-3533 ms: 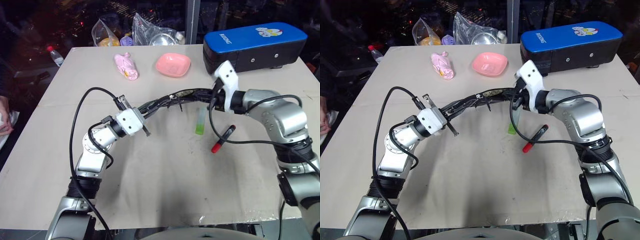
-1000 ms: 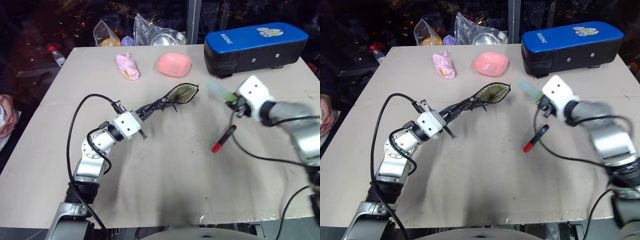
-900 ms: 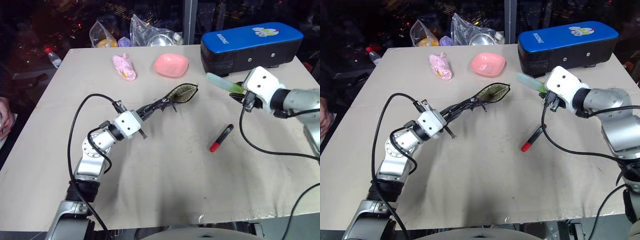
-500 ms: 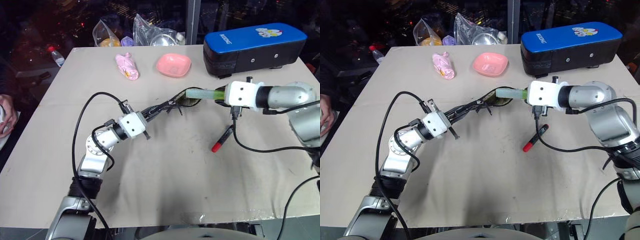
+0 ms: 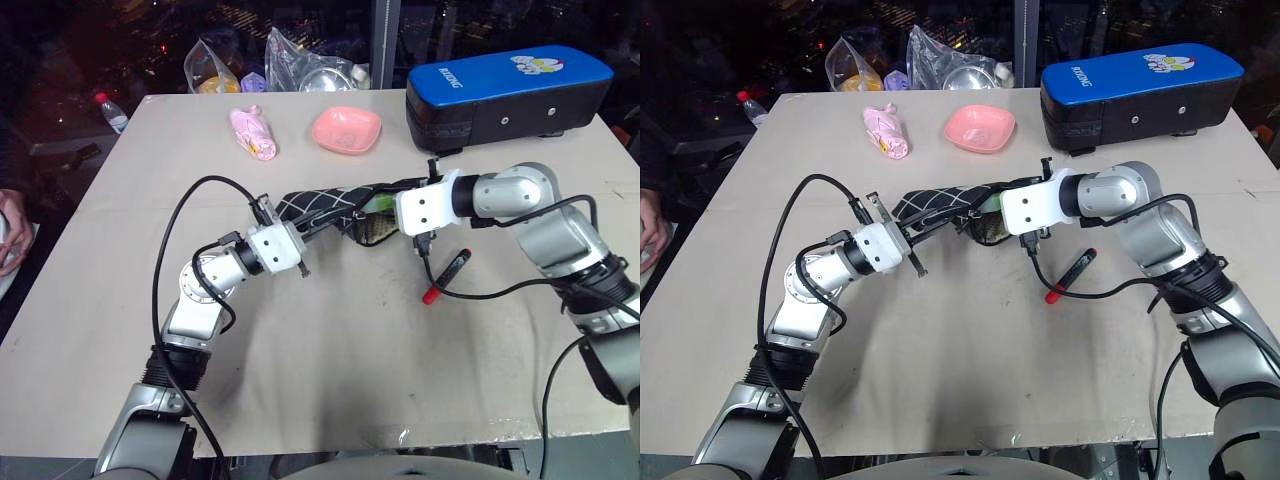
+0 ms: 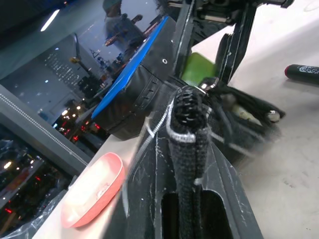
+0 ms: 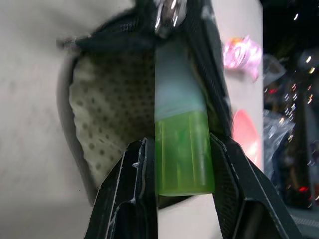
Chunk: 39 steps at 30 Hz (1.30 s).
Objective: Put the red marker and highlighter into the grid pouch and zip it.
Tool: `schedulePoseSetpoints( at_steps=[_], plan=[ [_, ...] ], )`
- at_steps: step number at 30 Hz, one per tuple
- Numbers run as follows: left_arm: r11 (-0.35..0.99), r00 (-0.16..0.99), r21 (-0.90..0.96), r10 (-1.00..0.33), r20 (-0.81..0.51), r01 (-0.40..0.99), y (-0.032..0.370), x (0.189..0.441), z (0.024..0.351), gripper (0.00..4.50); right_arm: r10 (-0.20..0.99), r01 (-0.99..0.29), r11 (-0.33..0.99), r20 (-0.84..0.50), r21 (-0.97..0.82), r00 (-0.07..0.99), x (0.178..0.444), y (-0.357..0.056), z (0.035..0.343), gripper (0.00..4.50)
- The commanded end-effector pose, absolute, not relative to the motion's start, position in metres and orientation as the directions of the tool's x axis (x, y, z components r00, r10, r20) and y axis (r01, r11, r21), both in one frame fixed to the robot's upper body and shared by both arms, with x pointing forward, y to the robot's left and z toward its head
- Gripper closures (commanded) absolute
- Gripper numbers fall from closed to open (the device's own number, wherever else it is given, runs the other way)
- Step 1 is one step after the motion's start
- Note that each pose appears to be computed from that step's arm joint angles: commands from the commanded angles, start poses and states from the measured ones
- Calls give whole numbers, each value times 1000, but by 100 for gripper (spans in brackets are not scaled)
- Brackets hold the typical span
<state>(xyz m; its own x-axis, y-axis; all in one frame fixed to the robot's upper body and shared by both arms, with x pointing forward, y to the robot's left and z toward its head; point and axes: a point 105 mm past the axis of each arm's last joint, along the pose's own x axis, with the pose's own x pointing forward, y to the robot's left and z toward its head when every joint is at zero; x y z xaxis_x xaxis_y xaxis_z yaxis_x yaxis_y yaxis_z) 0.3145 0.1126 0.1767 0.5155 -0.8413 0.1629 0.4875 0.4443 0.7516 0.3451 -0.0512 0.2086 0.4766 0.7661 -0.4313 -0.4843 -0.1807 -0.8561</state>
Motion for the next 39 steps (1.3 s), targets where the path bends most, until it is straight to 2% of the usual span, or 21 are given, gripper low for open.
schedulePoseSetpoints(
  at_steps=[1, 2, 4, 7, 8, 12, 14, 16, 18, 19, 21, 25, 26, 34, 39],
  plan=[
    [469, 490, 752, -843, 223, 464, 105, 310, 192, 450, 784, -407, -184, -383, -895, 489, 342, -48, 230, 367],
    [490, 504, 737, -831, 235, 465, 108, 311, 192, 450, 776, -418, -184, -392, -890, 495, 343, -52, 230, 265],
    [516, 521, 718, -817, 248, 468, 110, 313, 193, 450, 776, -428, -174, -391, -887, 494, 342, -56, 232, 180],
    [531, 530, 703, -809, 255, 472, 111, 314, 192, 450, 803, -484, -54, -326, -873, 498, 339, -62, 242, 37],
    [544, 536, 691, -803, 262, 477, 112, 314, 192, 450, 810, -525, -2, -310, -851, 499, 337, -67, 247, 3],
    [584, 552, 630, -785, 281, 512, 113, 315, 189, 450, 808, -637, 143, -282, -757, 517, 329, -97, 263, 3],
    [596, 560, 609, -780, 281, 524, 114, 316, 186, 450, 773, -668, 215, -294, -712, 562, 330, -116, 266, 3],
    [601, 566, 598, -776, 278, 531, 115, 316, 183, 450, 709, -701, 309, -336, -643, 620, 333, -140, 259, 3],
    [600, 567, 595, -777, 273, 535, 115, 316, 181, 450, 657, -784, 368, -456, -500, 600, 321, -161, 230, 3],
    [600, 568, 593, -777, 272, 537, 115, 316, 180, 450, 653, -826, 364, -515, -430, 556, 310, -168, 211, 3],
    [599, 567, 588, -778, 269, 544, 114, 316, 178, 450, 682, -880, 268, -568, -392, 461, 289, -166, 189, 3],
    [592, 562, 584, -785, 261, 555, 114, 316, 175, 450, 626, -894, 177, -654, -411, 425, 284, -174, 164, 3],
    [591, 561, 584, -786, 261, 557, 113, 316, 175, 450, 635, -894, 179, -646, -410, 424, 287, -174, 161, 3],
    [565, 542, 600, -804, 246, 566, 112, 317, 174, 450, 599, -920, -47, -748, -388, 285, 318, -185, 137, 3],
    [573, 550, 607, -796, 253, 551, 113, 317, 175, 450, 583, -944, -79, -783, -319, 216, 338, -187, 123, 3]
  ],
)
